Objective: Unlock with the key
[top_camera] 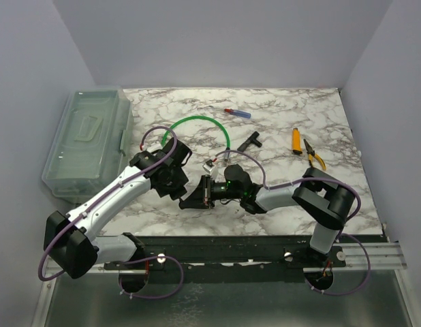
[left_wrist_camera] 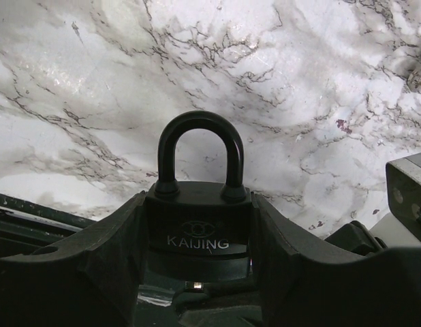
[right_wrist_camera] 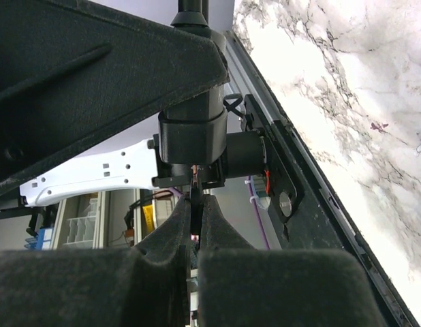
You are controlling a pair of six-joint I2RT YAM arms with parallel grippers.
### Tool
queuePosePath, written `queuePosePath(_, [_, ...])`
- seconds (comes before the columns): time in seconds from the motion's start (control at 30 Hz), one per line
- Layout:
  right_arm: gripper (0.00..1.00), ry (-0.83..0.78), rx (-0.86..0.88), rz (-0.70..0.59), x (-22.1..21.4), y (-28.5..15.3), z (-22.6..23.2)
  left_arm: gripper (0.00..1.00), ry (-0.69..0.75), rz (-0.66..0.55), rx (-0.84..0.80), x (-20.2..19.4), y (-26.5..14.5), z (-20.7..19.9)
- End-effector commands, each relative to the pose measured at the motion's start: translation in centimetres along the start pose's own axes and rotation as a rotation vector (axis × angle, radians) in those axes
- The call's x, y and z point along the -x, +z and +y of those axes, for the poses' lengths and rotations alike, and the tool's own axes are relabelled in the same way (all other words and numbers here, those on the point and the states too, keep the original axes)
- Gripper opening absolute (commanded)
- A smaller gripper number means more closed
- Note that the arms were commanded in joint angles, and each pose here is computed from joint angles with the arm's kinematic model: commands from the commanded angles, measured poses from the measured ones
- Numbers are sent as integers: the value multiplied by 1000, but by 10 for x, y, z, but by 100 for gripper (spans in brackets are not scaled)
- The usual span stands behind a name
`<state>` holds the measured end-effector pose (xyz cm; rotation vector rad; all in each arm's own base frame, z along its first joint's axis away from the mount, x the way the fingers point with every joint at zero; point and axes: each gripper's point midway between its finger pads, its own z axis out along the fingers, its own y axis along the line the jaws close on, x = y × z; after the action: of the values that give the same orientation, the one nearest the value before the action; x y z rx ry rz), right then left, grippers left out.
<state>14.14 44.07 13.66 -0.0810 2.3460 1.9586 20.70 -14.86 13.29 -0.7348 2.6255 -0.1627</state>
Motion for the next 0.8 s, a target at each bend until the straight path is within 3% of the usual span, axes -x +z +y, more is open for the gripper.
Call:
queuePosePath(0.0, [0, -9, 2, -46, 17, 5, 3, 0, -20, 1, -152, 0, -14, -31])
queuePosePath(0.47, [0, -6, -17, -95, 41, -10, 3, 0, 39, 30, -152, -8, -10, -29])
queuePosePath(0.67, [0, -68, -126, -150, 56, -8, -7, 0, 26, 52, -175, -13, -10, -34])
queuePosePath(0.77, [0, -67, -78, -147, 57, -11, -2, 0, 28, 47, -185, -11, -13, -38])
